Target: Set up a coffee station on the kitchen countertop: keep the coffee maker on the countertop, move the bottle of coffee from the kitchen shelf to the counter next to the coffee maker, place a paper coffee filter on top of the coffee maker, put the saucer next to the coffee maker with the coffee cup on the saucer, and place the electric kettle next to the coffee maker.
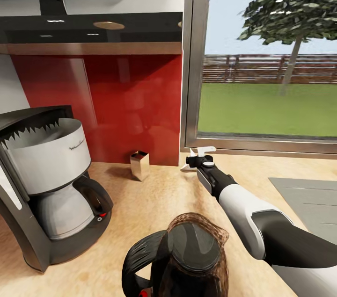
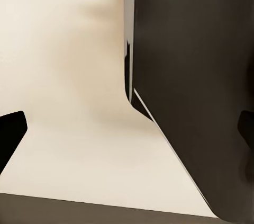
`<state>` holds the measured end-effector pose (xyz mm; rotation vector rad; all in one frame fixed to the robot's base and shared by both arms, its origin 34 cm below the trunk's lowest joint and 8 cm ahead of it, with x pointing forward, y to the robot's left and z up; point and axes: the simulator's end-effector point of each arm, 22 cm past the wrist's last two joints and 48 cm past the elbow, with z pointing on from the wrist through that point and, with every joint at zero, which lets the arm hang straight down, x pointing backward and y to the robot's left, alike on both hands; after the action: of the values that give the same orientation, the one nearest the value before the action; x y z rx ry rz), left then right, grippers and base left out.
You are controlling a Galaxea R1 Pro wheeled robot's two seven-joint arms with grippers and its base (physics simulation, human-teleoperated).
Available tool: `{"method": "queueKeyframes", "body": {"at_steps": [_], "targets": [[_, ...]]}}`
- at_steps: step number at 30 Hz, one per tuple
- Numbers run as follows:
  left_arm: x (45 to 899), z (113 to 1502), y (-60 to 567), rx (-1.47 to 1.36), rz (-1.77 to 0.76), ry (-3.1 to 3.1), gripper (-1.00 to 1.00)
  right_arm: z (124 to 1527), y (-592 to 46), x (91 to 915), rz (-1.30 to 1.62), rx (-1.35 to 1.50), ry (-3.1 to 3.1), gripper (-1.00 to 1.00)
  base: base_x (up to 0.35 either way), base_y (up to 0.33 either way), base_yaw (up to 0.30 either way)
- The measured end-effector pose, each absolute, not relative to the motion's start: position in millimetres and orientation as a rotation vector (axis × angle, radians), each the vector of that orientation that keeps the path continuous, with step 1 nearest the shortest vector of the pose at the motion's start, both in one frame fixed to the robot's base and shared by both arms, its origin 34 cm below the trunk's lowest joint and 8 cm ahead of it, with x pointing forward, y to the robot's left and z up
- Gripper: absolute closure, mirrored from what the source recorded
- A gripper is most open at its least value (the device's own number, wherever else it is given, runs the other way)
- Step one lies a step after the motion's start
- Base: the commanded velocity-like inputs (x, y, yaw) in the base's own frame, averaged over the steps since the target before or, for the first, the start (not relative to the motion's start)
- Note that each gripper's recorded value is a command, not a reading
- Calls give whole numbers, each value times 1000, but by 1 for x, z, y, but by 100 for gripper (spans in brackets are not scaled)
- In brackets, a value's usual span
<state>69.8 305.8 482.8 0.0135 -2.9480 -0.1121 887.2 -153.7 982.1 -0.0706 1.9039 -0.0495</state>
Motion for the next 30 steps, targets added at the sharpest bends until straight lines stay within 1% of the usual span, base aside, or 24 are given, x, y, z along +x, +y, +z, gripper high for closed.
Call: {"method": "queueKeyframes", "body": {"at_steps": [27,30], "targets": [[70,483,305,15,-108,-2948,-100,971,-172,886,-74,-60,1910,-100,0,0,0],[70,483,305,15,-108,-2948,-100,969,-184,887,-91,-52,1912,-100,0,0,0]]}}
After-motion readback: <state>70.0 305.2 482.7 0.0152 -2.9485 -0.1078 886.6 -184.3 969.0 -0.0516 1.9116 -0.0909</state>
